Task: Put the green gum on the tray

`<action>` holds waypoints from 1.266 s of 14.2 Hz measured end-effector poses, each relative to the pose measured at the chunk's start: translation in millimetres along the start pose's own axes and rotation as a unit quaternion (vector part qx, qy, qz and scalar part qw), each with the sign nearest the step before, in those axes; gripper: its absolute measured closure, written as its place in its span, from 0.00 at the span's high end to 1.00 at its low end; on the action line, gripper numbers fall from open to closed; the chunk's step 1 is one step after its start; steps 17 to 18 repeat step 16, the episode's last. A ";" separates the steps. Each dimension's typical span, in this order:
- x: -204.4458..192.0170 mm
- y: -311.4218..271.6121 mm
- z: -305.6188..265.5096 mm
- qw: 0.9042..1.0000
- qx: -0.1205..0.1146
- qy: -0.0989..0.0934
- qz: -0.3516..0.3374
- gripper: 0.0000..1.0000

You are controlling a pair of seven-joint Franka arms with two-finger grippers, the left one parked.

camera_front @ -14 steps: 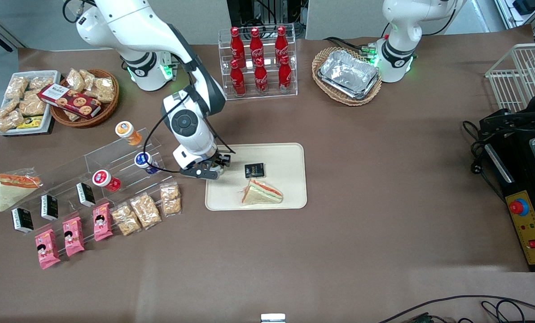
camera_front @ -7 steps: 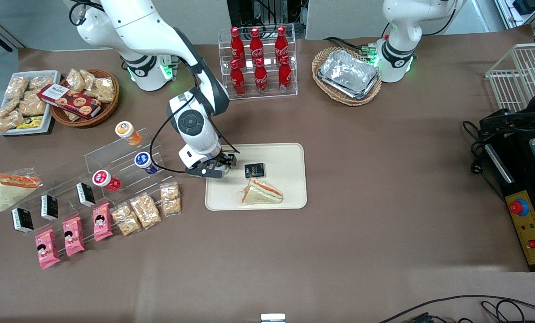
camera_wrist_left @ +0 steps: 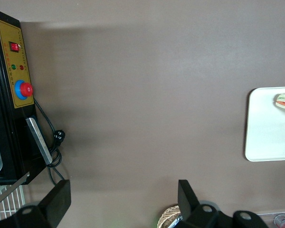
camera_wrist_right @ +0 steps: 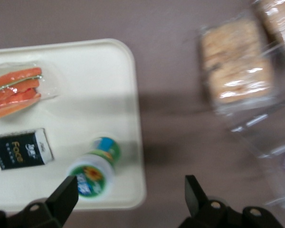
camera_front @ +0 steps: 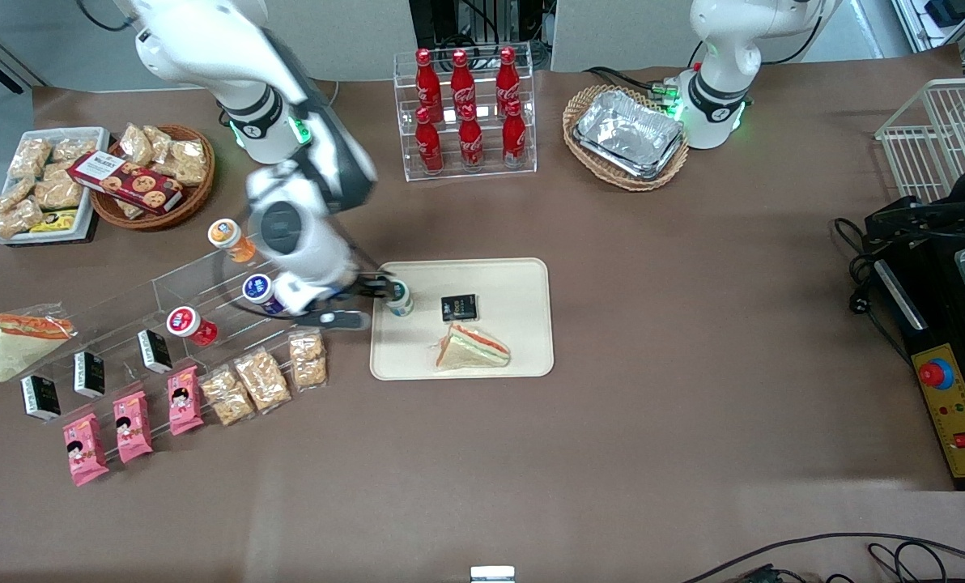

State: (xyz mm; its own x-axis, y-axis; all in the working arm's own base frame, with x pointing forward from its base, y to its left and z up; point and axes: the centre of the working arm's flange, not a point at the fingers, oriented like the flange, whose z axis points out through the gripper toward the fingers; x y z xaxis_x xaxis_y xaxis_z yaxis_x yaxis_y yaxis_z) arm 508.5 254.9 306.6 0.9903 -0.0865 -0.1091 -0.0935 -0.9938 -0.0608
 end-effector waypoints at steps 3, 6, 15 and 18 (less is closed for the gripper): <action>12.3 81.6 -72.7 0.999 0.026 -0.030 -0.018 1.00; 7.2 150.8 -132.4 0.998 0.043 -0.038 -0.026 1.00; 10.2 235.0 -291.8 1.000 0.018 0.014 0.007 1.00; 11.5 249.1 -306.2 0.999 0.019 0.021 0.019 1.00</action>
